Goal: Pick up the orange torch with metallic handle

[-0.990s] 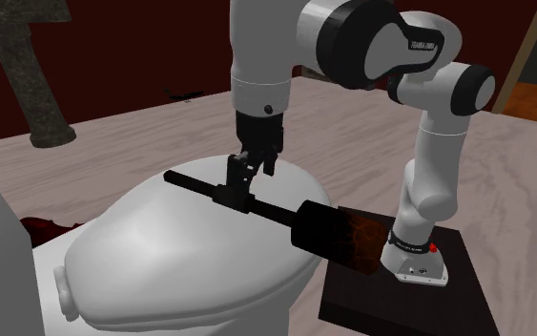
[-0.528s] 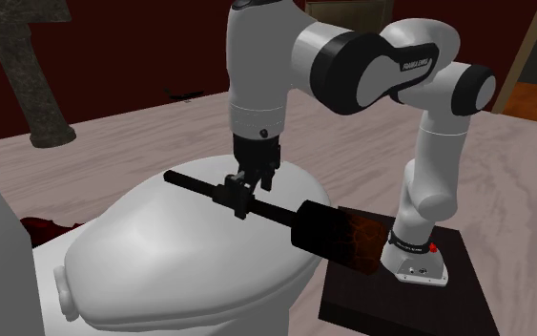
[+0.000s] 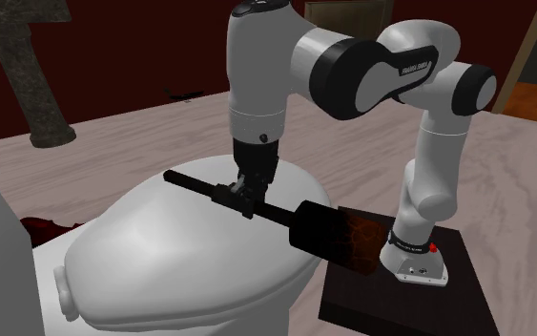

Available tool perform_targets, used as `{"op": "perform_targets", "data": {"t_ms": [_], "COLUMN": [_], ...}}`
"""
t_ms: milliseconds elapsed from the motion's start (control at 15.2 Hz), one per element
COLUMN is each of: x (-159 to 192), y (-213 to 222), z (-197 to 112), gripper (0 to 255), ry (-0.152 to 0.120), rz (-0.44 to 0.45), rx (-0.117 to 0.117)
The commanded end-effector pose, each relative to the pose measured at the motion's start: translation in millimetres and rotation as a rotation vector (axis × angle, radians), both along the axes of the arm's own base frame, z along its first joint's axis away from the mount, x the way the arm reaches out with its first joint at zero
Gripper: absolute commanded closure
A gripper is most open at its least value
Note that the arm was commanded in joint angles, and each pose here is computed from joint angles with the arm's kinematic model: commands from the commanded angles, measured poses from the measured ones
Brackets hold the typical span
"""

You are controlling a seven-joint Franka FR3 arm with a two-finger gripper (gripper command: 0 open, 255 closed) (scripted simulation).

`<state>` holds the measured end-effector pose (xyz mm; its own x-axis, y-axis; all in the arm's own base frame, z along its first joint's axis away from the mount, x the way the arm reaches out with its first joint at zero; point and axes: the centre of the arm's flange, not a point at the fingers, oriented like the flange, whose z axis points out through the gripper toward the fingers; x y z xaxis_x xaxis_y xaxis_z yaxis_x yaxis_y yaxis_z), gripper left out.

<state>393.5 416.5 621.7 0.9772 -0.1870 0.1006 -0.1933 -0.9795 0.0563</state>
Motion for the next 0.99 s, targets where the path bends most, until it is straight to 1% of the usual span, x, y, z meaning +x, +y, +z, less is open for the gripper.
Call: {"op": "perform_targets", "data": {"t_ms": [0, 198, 924], "x": [0.3, 0.0, 0.0], "y": [0.0, -0.8, -0.8], "z": [-0.5, -0.7, 57.3], "gripper": [255, 255, 255], "ry": [0.001, 0.001, 0.001], "rz": [0.000, 0.000, 0.000], "rx": [0.000, 0.000, 0.000]}}
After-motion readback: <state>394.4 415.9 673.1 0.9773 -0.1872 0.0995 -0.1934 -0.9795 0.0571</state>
